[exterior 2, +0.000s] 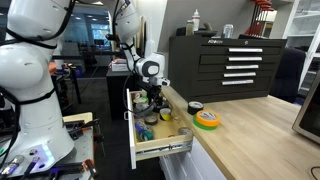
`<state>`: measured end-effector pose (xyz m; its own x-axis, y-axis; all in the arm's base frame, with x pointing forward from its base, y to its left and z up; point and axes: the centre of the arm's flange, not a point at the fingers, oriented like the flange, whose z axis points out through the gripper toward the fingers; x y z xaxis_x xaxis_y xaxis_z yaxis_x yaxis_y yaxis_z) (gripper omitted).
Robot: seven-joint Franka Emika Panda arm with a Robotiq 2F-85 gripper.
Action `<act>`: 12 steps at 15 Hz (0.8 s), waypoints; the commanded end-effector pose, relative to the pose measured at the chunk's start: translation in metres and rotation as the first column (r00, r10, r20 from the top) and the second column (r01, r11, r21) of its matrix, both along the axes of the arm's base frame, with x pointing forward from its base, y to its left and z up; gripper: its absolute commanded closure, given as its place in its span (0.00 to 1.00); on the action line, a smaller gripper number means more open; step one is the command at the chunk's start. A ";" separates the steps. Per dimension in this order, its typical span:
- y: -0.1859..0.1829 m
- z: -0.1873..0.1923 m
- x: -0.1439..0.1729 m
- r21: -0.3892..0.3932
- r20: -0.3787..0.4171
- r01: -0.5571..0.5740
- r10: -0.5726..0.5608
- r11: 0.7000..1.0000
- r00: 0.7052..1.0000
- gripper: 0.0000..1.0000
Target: Get the black masking tape from the open drawer and put it on top of the orange masking tape
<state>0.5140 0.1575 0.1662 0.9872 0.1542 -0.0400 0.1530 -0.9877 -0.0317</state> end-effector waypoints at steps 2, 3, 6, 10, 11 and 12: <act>-0.013 -0.023 -0.013 -0.006 0.041 0.000 0.001 1.000 0.999 0.00; -0.015 -0.028 -0.015 -0.005 0.046 0.001 -0.001 1.000 0.999 0.00; -0.020 -0.042 -0.018 0.005 0.062 0.003 -0.003 1.000 0.998 0.00; -0.021 -0.061 -0.013 0.007 0.073 -0.020 0.020 1.000 0.997 0.00; -0.021 -0.065 -0.012 0.007 0.076 -0.025 0.024 1.000 0.997 0.00; -0.021 -0.070 -0.010 0.005 0.079 -0.029 0.029 1.000 0.996 0.00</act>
<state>0.4998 0.1365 0.1090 0.9878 0.1549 0.0132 0.1553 -0.9872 -0.0367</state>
